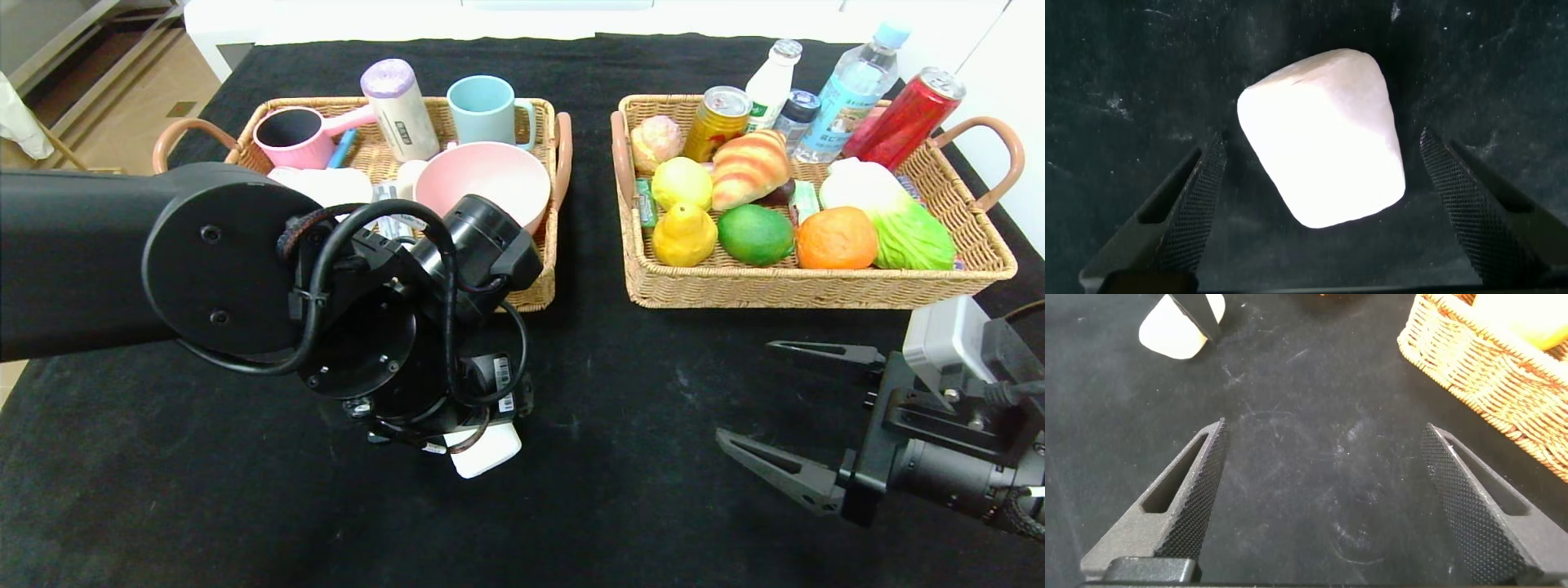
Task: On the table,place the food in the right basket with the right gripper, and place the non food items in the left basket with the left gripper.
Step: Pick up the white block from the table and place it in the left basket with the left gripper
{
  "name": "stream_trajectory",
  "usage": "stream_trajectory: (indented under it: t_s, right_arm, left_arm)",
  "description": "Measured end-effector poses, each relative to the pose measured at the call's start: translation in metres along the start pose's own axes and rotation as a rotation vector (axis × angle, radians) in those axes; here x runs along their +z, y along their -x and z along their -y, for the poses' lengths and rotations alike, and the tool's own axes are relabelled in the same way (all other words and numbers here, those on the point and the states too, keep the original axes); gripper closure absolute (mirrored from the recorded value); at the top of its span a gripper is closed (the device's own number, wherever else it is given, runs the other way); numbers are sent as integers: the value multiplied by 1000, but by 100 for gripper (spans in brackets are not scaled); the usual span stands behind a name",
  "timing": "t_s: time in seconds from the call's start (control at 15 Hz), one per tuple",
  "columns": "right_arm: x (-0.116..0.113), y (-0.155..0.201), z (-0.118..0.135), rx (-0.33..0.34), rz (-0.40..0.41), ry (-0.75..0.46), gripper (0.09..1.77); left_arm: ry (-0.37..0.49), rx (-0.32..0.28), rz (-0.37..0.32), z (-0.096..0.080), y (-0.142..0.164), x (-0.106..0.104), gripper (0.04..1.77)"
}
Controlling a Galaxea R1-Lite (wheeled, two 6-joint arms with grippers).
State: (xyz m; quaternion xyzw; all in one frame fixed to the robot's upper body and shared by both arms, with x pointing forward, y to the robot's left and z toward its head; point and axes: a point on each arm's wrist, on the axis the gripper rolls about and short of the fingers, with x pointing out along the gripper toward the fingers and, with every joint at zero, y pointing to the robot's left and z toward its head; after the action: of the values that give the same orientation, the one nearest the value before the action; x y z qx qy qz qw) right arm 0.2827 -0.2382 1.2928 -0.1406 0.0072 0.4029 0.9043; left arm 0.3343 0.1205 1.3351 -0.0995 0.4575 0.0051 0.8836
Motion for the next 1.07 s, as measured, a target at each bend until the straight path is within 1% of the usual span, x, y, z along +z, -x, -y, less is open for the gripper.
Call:
stream_trajectory:
  t_s: [0.07, 0.13, 0.27, 0.33, 0.4, 0.6, 1.07]
  right_arm:
    - [0, 0, 0, 0, 0, 0, 16]
    - [-1, -1, 0, 1, -2, -1, 16]
    - [-1, -1, 0, 1, -3, -1, 16]
    - [-1, -2, 0, 2, -4, -2, 16]
    - [-1, -2, 0, 2, -5, -2, 16]
    - [-3, -3, 0, 3, -10, -4, 16]
    - [-6, -6, 0, 5, -18, -5, 16]
  left_arm:
    - [-1, 0, -1, 0, 0, 0, 9]
    - [-2, 0, -1, 0, 0, 0, 18]
    - [-3, 1, -3, 0, 0, -1, 53]
    - [-3, 2, -3, 0, -1, -1, 66]
    - [-3, 3, -4, 0, -1, -1, 74]
    - [-4, 4, -4, 0, -1, -1, 79]
    - [-3, 4, -4, -1, -2, -1, 81]
